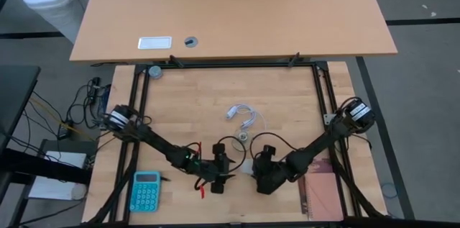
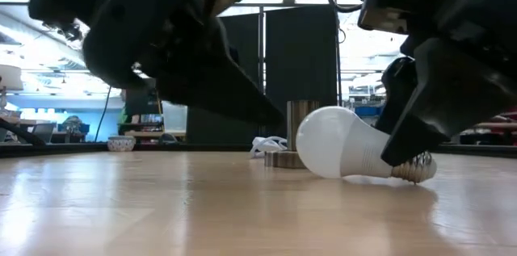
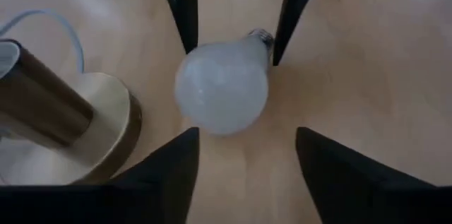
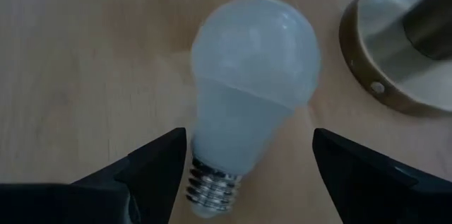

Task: Screw lightbulb
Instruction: Insert the white lightbulb into the lamp socket

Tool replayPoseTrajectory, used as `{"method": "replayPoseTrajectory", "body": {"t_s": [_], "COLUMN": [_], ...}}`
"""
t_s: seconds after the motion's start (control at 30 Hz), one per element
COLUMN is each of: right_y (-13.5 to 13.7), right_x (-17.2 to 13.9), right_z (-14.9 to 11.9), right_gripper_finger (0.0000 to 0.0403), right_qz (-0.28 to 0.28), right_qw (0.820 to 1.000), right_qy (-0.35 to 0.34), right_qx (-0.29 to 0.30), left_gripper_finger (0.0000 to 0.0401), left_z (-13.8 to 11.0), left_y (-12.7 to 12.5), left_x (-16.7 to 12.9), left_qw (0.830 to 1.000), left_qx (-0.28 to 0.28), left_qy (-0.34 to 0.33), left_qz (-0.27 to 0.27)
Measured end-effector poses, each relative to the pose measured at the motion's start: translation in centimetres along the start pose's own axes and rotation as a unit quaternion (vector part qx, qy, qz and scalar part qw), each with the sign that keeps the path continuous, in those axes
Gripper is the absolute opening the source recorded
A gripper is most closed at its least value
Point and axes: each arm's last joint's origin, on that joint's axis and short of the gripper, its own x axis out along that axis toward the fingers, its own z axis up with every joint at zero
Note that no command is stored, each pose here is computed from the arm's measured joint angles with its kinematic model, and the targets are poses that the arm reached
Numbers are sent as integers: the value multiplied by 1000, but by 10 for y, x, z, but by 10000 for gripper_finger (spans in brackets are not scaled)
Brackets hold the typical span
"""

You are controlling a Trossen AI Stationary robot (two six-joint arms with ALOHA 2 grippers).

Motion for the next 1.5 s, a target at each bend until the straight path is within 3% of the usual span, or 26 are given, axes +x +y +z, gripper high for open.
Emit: {"method": "replayPoseTrajectory", "body": {"t_s": [0.3,0.5,0.83,1.07,1.3,1.5], "right_y": [1,0,1,-3,-4,-3], "right_x": [2,4,4,8,8,8], "right_z": [-2,-5,-2,5,6,6], "right_gripper_finger": [307,307,307,307,307,307], "right_qz": [23,29,31,31,34,51], "right_qw": [999,999,997,996,996,995], "right_qy": [-7,-15,-27,-40,-39,-37], "right_qx": [-36,-39,-58,-69,-72,-84], "left_gripper_finger": [328,331,331,332,331,331], "left_z": [-16,-17,-40,-41,-67,-60], "left_y": [-2,-2,8,6,3,7], "left_x": [17,18,3,3,20,23], "left_qw": [1000,1000,993,994,990,987], "left_qx": [-4,4,-33,-21,-48,-37], "left_qy": [-5,-28,-114,-110,-133,-159], "left_qz": [3,12,-6,-9,-6,4]}}
